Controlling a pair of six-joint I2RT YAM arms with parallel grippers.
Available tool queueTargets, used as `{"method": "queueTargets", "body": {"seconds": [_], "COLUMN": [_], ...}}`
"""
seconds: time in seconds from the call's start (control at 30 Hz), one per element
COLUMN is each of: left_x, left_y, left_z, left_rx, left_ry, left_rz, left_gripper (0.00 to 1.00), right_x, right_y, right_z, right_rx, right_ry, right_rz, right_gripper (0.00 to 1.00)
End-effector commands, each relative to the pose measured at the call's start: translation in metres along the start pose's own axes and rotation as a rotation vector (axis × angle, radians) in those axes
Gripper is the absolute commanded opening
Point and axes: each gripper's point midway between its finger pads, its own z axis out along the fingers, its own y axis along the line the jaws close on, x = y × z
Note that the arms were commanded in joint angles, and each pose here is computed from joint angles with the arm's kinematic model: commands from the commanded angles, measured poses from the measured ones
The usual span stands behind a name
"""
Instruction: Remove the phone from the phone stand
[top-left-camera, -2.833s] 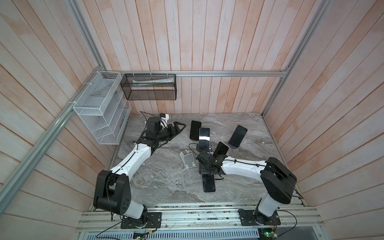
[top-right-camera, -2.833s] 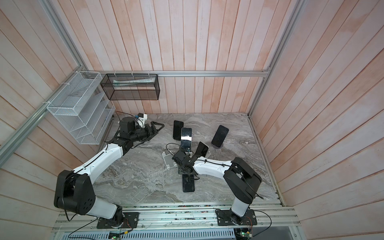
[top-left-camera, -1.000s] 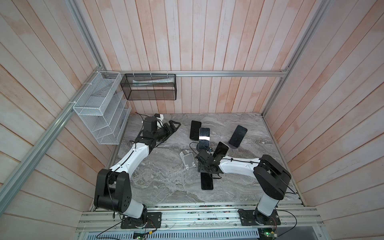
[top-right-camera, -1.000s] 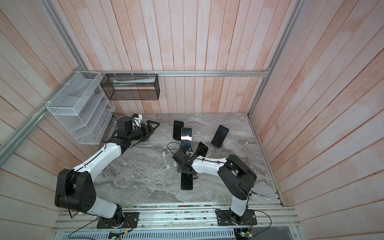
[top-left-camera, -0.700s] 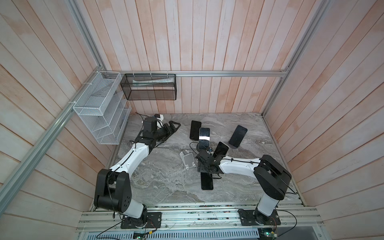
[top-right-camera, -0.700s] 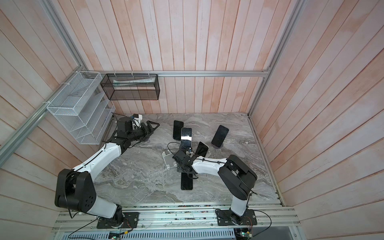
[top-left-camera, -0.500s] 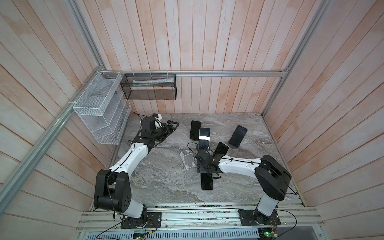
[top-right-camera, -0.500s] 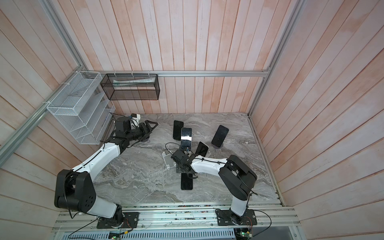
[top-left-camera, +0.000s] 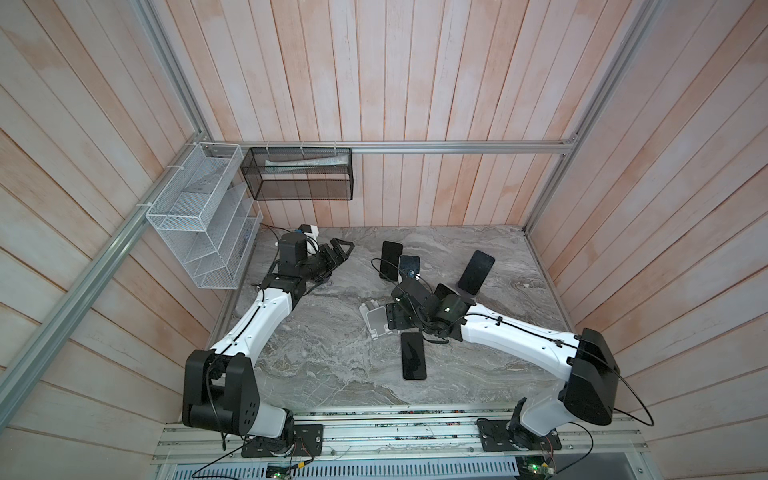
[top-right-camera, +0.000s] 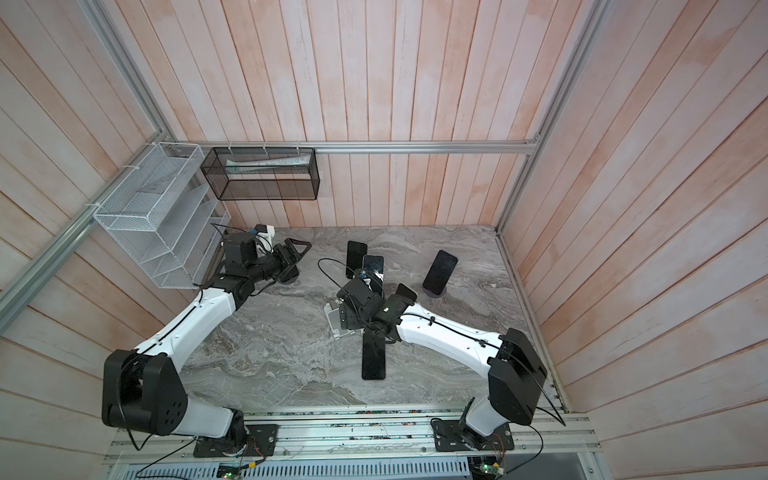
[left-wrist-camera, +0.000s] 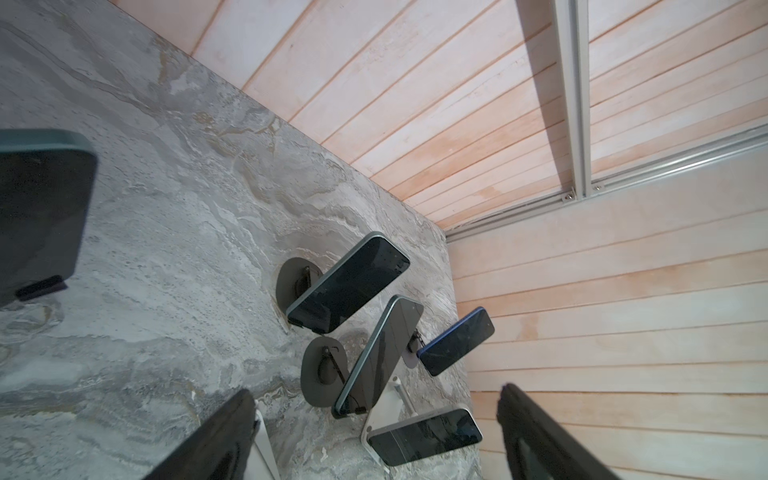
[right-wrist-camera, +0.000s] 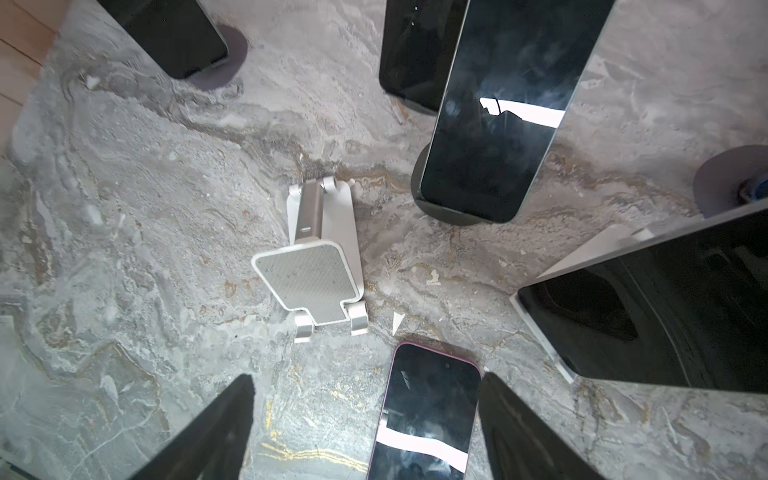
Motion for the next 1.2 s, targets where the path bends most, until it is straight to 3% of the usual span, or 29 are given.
{"method": "queueTargets", "body": {"seconds": [0.0,0.2,0.3,0.57,0.93,1.17], "left_x": [-0.015,-0.005,0.013,0.113,0.198,0.215], "left_y": [-0.009,-0.011,-0.018,-0.016,0.031,0.038], "left_z": [-0.014,-0.017,-0.018,-0.022,-0.021,0.003], "left_rx": [-0.083,-0.335,-0.436,-0.573,-0.854,-0.959], "left_ry": [-0.090,-0.189,-0.190,-0.076,0.075,0.097], "left_rz": [0.074,0.223,0.238,0.191,0.163,0.198], "left_gripper": [0.93,0.96,0.98,1.00,1.00,1.00], "right_x": [-0.012,-0.012,-0.015,-0.028,-0.016,-0.005], "right_y": [-0.017,-0.046,-0.068,-0.117,-0.138,-0.148], "right_z": [-0.026,-0.064,-0.086,-0.114,-0.102,-0.107], "right_rx": [0.022,0.002,0.032,0.004,0.004,0.001], "right_ry": [-0.094,-0.222,-0.289,-0.469,-0.458,-0.476], "right_rz": [0.009,0.056,0.077,0.191,0.201,0.229], "right_gripper": [0.86,0.86,0.87,0.95,0.98,0.98]}}
